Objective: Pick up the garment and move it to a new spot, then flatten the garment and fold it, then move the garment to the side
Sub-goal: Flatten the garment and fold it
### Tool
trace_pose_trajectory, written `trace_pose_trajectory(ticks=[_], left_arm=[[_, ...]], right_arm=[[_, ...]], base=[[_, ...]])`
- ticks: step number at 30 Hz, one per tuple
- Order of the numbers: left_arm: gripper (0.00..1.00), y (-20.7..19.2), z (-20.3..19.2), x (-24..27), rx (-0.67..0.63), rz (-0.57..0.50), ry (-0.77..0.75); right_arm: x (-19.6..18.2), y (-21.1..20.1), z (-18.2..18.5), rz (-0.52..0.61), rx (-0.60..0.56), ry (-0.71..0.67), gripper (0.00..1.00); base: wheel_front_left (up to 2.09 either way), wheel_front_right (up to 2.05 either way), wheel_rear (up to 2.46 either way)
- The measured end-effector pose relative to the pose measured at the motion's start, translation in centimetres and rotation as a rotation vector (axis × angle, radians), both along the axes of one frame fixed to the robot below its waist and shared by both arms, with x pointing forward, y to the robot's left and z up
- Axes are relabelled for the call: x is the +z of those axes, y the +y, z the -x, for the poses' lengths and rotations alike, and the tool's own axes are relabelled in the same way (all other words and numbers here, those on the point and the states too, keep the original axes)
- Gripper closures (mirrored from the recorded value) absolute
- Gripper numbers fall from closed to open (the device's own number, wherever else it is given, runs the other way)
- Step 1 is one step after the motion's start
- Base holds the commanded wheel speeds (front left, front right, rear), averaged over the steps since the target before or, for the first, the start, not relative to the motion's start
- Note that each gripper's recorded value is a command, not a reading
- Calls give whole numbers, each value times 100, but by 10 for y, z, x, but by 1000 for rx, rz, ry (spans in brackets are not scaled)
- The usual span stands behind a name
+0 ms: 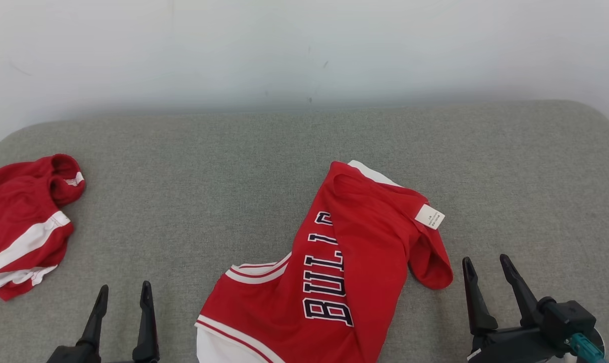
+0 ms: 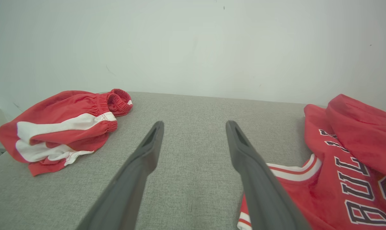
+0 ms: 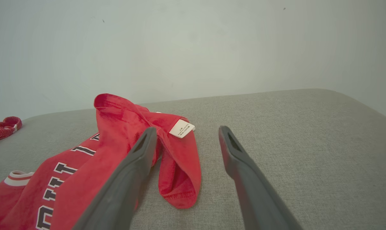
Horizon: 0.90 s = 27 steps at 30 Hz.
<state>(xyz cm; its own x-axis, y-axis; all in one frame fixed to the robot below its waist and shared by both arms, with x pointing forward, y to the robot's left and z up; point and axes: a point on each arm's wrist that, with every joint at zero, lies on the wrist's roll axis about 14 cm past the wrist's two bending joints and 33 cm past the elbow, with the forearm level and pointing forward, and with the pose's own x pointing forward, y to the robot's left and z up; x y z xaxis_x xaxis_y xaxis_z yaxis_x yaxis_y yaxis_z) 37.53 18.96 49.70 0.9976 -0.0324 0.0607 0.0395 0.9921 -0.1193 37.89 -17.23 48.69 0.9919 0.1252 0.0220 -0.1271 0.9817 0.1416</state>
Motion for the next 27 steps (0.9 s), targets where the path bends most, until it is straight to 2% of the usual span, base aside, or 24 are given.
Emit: trace_pose_trajectory(ticks=[6,13,25,26,27], left_arm=[[0,0,1,2,0,0,-5],[0,3,6,0,13,1,0],[0,17,8,-10,56,-3,33],[0,18,8,-11,60,-4,37],[0,20,8,-12,64,-5,40]], right_arm=[[-8,0,2,4,2,26,0],[-27,1,-8,60,35,87,0],[-89,9,-33,139,96,301,0],[-92,10,-36,140,99,311,16],[-94,12,-39,139,103,317,100]], base=[[0,0,0],[0,0,0],[0,0,0],[0,0,0],[0,0,0]])
